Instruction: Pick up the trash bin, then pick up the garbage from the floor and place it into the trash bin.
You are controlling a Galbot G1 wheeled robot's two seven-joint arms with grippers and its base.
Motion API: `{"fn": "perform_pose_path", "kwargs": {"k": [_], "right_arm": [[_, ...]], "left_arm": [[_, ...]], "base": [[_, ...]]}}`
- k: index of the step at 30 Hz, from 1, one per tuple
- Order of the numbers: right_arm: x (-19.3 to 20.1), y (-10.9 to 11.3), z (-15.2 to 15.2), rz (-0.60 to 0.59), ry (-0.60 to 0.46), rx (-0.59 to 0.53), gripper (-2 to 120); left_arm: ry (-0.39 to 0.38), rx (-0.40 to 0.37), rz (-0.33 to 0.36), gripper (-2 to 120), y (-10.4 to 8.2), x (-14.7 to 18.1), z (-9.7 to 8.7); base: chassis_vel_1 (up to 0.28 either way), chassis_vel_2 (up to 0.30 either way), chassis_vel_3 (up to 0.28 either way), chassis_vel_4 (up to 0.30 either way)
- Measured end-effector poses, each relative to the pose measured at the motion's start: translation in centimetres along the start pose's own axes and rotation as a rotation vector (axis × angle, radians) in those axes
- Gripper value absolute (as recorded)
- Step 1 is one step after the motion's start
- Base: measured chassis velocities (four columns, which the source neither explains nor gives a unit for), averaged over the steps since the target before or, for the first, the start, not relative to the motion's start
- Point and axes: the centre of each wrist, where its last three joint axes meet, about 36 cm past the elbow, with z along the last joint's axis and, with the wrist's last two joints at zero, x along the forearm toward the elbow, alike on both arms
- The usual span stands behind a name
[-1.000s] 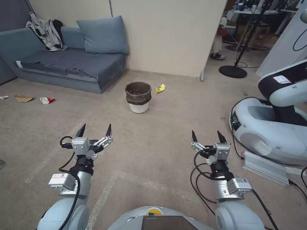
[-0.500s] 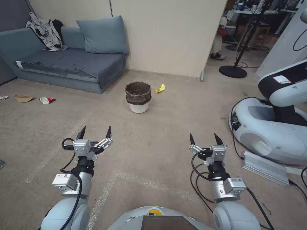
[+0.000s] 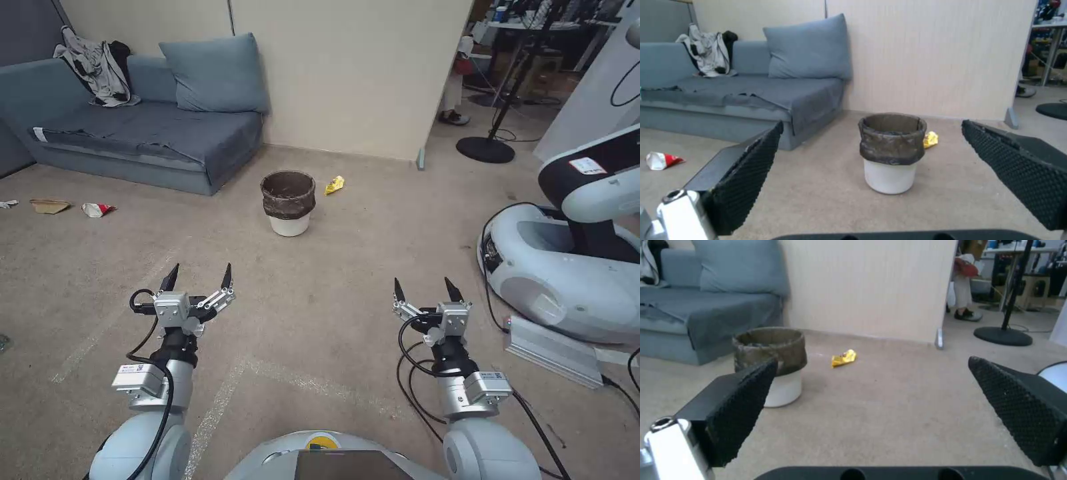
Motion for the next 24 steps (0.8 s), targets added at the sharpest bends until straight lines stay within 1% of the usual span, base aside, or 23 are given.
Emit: {"fn": "perform_pose_path", "kwargs": {"k": [6,16,24], "right_arm": [[-0.03,0.02,0.13,-0.005,0.0,-0.001,100],[-0.01,0.09,0.18,-0.01,-0.003,-0.002,100],[0.07,0.12,0.21,-0.014,0.0,-0.001,100]], "left_arm": [[-0.003,0.0,0.002,100,-0.01,0.02,-0.12],[-0.009,0.001,0.003,100,-0.01,0.07,-0.29],[-0.015,0.002,0.006,100,0.02,0.12,-0.42]], "base": [[-0.089,0.072,0.082,-0.087],[-0.155,0.166,0.166,-0.162],[-0.13,0.124,0.118,-0.13]]}}
